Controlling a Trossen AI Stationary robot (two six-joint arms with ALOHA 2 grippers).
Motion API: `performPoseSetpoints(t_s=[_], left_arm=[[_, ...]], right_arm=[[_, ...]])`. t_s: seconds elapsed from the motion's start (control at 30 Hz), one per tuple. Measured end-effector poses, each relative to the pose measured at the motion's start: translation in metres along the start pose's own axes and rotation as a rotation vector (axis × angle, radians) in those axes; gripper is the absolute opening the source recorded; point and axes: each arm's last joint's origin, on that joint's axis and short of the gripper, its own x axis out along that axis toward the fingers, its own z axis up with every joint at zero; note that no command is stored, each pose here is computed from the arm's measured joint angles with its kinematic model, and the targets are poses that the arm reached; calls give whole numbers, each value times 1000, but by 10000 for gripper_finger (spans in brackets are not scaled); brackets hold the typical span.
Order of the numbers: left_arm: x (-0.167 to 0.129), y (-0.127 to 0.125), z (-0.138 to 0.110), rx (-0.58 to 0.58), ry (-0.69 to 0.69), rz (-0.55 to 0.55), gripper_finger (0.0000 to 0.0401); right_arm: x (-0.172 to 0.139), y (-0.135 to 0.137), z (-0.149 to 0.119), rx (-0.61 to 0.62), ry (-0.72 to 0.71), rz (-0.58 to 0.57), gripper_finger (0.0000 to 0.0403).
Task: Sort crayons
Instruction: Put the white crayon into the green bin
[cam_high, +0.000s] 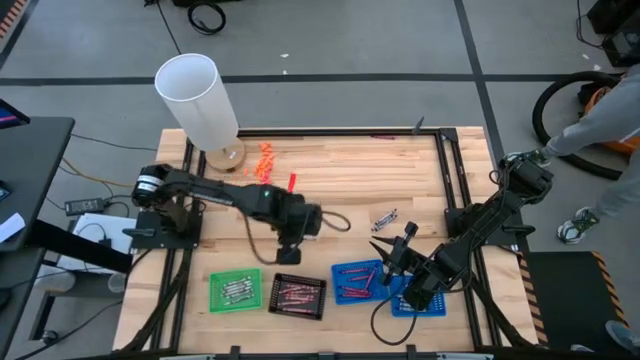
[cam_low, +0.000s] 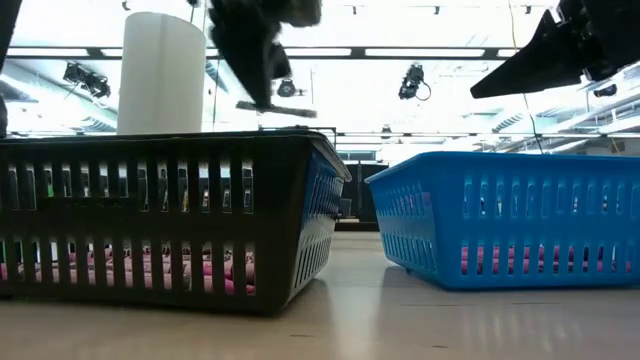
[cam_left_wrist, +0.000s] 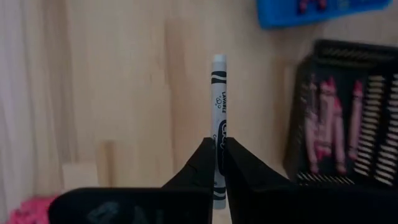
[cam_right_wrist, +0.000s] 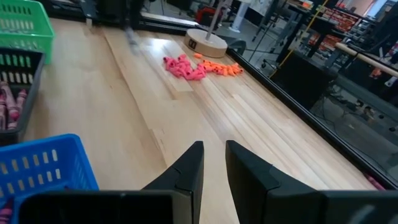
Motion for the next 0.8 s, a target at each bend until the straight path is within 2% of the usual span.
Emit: performPoseSetpoints(t_s=[0.3, 0.6, 0.8], left_arm=[[-9, -54, -27, -3, 125, 67, 17], [-16, -100, -53, 31, 183, 133, 18], [-19, -116, -64, 66, 204, 138, 18]], right_arm=[[0, 0, 0, 6, -1, 3, 77], [0, 1, 1, 26, -4, 7, 77], [0, 2, 3, 52, -10, 13, 77]])
